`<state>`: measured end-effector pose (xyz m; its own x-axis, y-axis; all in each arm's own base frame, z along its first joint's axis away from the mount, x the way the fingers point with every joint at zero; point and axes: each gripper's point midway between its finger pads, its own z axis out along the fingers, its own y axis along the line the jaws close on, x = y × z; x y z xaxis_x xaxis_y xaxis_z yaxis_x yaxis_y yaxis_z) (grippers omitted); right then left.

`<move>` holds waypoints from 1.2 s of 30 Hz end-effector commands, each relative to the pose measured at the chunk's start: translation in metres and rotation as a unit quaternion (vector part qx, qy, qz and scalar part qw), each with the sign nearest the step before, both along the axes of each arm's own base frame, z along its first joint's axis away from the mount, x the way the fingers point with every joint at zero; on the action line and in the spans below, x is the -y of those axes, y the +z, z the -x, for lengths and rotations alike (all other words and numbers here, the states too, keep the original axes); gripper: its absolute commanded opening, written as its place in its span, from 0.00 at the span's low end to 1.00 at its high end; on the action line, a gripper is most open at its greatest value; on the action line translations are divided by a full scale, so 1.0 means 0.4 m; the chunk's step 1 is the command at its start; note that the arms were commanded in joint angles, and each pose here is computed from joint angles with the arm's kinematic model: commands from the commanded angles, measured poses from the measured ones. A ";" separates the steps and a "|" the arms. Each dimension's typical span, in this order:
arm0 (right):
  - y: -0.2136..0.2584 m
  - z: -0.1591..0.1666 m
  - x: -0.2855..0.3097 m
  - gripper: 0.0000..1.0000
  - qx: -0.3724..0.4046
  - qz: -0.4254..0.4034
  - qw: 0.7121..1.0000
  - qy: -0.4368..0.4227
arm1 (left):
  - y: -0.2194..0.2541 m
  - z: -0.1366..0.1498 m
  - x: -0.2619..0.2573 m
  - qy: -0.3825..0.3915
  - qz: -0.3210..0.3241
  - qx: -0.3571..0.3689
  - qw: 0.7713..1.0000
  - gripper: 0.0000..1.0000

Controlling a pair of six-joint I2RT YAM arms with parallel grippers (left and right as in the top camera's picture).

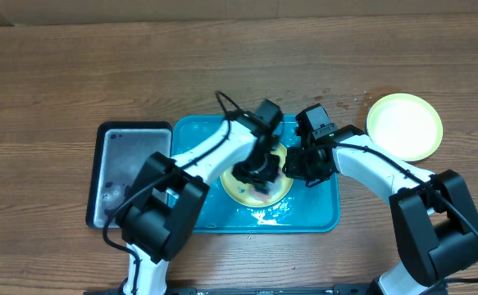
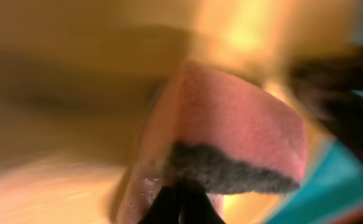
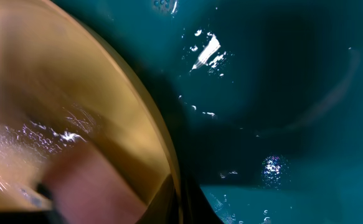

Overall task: Clean dirty plates on tray and stack at the side
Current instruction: 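Scrub the second yellow plate with the sponge while the right gripper holds it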

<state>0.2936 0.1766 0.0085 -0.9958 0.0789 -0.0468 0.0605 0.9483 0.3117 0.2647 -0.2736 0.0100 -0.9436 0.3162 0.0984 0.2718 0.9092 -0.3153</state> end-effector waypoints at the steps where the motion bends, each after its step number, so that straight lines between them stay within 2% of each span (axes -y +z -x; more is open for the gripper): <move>1: 0.016 -0.004 -0.019 0.04 0.004 -0.017 1.000 0.007 | -0.016 0.068 0.073 -0.011 0.061 -0.069 0.996 0.04; 6: 0.014 0.002 -0.015 0.04 -0.001 -0.014 1.000 0.006 | -0.029 0.011 0.036 0.057 0.032 -0.054 0.996 0.04; 10: 0.012 0.009 -0.012 0.04 -0.007 -0.011 1.000 0.006 | -0.043 -0.091 -0.042 0.139 0.008 -0.022 0.990 0.04; 15: 0.012 0.011 -0.011 0.04 -0.009 -0.010 1.000 0.006 | -0.057 -0.202 -0.165 0.219 -0.032 0.026 0.975 0.04; 19: 0.011 0.015 -0.009 0.04 -0.012 -0.009 1.000 0.006 | -0.066 -0.247 -0.261 0.253 -0.077 0.055 0.963 0.04; 22: 0.010 0.019 -0.007 0.04 -0.016 -0.007 1.000 0.006 | -0.071 -0.244 -0.322 0.255 -0.128 0.065 0.956 0.04; 25: 0.010 0.021 -0.006 0.04 -0.018 -0.006 1.000 0.006 | -0.072 -0.215 -0.356 0.223 -0.165 0.058 0.959 0.04; 28: 0.010 0.021 -0.006 0.04 -0.018 -0.006 1.000 0.006 | -0.069 -0.159 -0.354 0.168 -0.165 0.020 0.972 0.04; 30: 0.010 0.021 -0.006 0.04 -0.017 -0.006 1.000 0.006 | -0.062 -0.116 -0.328 0.115 -0.134 -0.015 0.984 0.04; 32: 0.010 0.021 -0.006 0.04 -0.017 -0.006 1.000 0.006 | -0.045 -0.070 -0.273 0.046 -0.058 -0.054 0.996 0.04; 34: 0.010 0.019 -0.007 0.04 -0.016 -0.007 1.000 0.006 | -0.019 -0.032 -0.222 0.011 0.016 -0.088 0.996 0.04; 36: 0.010 0.018 -0.007 0.04 -0.015 -0.007 1.000 0.006 | 0.000 -0.016 -0.192 0.007 0.058 -0.106 0.993 0.04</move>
<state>0.2788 0.1809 0.0084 -0.9984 0.0547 0.0103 0.0551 0.9438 0.3258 0.2966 -0.1768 0.0116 -0.9641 0.1511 0.2186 0.0901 0.9598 -0.2659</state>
